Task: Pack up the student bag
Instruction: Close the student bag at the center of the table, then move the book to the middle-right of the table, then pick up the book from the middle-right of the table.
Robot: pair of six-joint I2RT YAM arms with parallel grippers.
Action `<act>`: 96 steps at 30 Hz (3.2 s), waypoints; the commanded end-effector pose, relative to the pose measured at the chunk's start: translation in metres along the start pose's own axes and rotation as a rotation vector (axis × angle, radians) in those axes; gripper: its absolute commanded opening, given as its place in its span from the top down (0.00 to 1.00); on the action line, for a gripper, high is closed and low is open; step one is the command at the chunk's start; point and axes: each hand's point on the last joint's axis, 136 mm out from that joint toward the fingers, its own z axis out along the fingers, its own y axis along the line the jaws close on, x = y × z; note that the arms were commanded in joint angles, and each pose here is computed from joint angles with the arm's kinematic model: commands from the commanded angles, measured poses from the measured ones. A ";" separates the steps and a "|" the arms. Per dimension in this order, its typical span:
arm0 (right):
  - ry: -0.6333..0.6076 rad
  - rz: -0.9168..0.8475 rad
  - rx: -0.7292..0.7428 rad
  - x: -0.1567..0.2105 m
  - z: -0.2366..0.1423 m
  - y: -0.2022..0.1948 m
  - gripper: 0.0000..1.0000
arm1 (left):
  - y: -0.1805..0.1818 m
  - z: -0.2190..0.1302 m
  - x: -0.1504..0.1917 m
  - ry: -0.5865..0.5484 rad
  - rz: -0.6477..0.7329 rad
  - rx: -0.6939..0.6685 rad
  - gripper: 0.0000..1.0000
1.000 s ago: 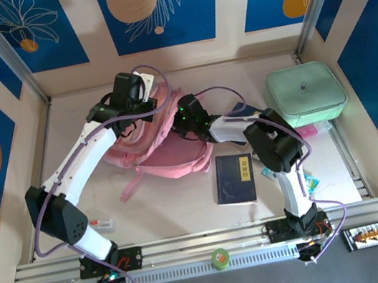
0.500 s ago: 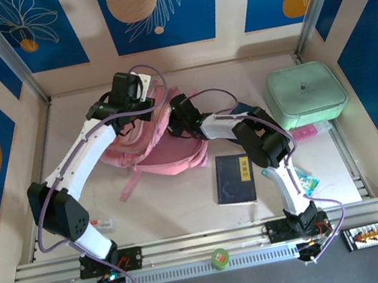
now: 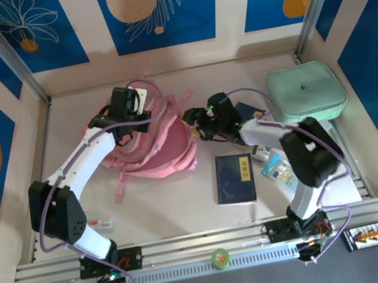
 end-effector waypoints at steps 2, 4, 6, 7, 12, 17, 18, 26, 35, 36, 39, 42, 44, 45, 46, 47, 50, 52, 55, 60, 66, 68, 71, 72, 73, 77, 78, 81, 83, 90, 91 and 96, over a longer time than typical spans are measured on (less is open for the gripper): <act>-0.036 -0.156 0.180 0.009 -0.055 -0.045 0.29 | 0.022 -0.008 0.018 -0.004 0.009 -0.052 1.00; -0.061 -0.191 0.290 0.006 -0.078 -0.069 0.26 | 0.014 -0.009 0.031 0.017 0.004 -0.005 1.00; -0.061 -0.211 0.386 0.004 -0.097 -0.089 0.25 | 0.004 -0.012 0.040 0.021 -0.034 0.052 0.80; -0.055 -0.216 0.424 0.003 -0.105 -0.097 0.24 | -0.002 -0.014 0.043 0.018 -0.056 0.080 0.67; -0.020 -0.250 0.540 0.005 -0.126 -0.119 0.23 | -0.024 -0.024 0.044 -0.015 -0.201 0.171 0.27; 0.073 -0.238 0.565 0.026 -0.118 -0.136 0.23 | -0.059 -0.028 0.046 -0.008 -0.283 0.252 0.10; 0.088 -0.227 0.579 0.031 -0.117 -0.141 0.23 | -0.066 -0.029 0.047 -0.006 -0.293 0.263 0.07; 0.200 -0.079 0.531 0.067 -0.097 -0.170 0.24 | -0.117 -0.029 0.049 0.000 -0.373 0.366 0.00; 0.262 0.040 0.500 0.083 -0.072 -0.182 0.28 | -0.142 -0.010 0.073 0.082 -0.494 0.359 0.08; 0.261 0.049 0.498 0.083 -0.070 -0.181 0.29 | -0.144 -0.009 0.077 0.096 -0.501 0.349 0.10; 0.231 0.043 0.472 0.074 -0.067 -0.170 0.31 | -0.156 -0.005 0.088 0.130 -0.530 0.347 0.15; 0.188 -0.027 0.452 0.060 -0.074 -0.149 0.31 | -0.175 -0.001 0.100 0.162 -0.549 0.375 0.18; 0.148 -0.108 0.458 0.050 -0.087 -0.136 0.31 | -0.189 0.001 0.106 0.185 -0.545 0.394 0.19; 0.135 -0.144 0.466 0.047 -0.093 -0.134 0.31 | -0.195 0.003 0.108 0.194 -0.539 0.400 0.19; 0.116 -0.179 0.481 0.042 -0.102 -0.133 0.32 | -0.201 0.005 0.111 0.208 -0.530 0.403 0.20; 0.102 -0.209 0.500 0.038 -0.111 -0.135 0.32 | -0.209 0.007 0.114 0.225 -0.522 0.413 0.20; 0.095 -0.262 0.559 0.032 -0.130 -0.150 0.36 | -0.228 0.014 0.126 0.276 -0.495 0.421 0.23; 0.121 -0.294 0.581 0.033 -0.136 -0.156 0.39 | -0.234 0.021 0.134 0.304 -0.488 0.413 0.24; 0.163 -0.311 0.613 0.039 -0.139 -0.165 0.47 | -0.235 0.029 0.142 0.327 -0.484 0.394 0.28; 0.215 -0.287 0.588 0.048 -0.130 -0.171 0.59 | -0.236 0.038 0.146 0.350 -0.466 0.390 0.28; 0.278 -0.243 0.618 0.053 -0.121 -0.180 0.66 | -0.242 0.045 0.152 0.375 -0.484 0.415 0.32; 0.289 -0.236 0.631 0.054 -0.119 -0.183 0.68 | -0.244 0.047 0.154 0.384 -0.487 0.419 0.35; 0.293 -0.227 0.652 0.054 -0.119 -0.188 0.72 | -0.246 0.049 0.157 0.394 -0.491 0.427 0.39; 0.295 -0.224 0.656 0.054 -0.119 -0.189 0.74 | -0.248 0.050 0.157 0.398 -0.491 0.436 0.42; 0.300 -0.219 0.660 0.055 -0.119 -0.191 0.75 | -0.250 0.051 0.157 0.405 -0.491 0.449 0.45; 0.316 -0.201 0.678 0.056 -0.117 -0.198 0.79 | -0.252 0.057 0.164 0.438 -0.497 0.446 0.52; 0.321 -0.197 0.684 0.056 -0.117 -0.200 0.80 | -0.252 0.057 0.164 0.438 -0.500 0.449 0.53; 0.324 -0.191 0.689 0.056 -0.117 -0.202 0.82 | -0.254 0.057 0.163 0.436 -0.506 0.466 0.54; 0.322 -0.183 0.699 0.056 -0.118 -0.204 0.83 | -0.257 0.056 0.160 0.436 -0.518 0.497 0.56; 0.324 -0.155 0.705 0.056 -0.120 -0.205 0.84 | -0.269 0.045 0.145 0.409 -0.578 0.634 0.62; 0.324 -0.151 0.701 0.056 -0.120 -0.205 0.84 | -0.271 0.042 0.141 0.406 -0.578 0.659 0.62; 0.329 -0.138 0.693 0.058 -0.119 -0.204 0.85 | -0.282 0.013 0.113 0.326 -0.512 0.791 0.62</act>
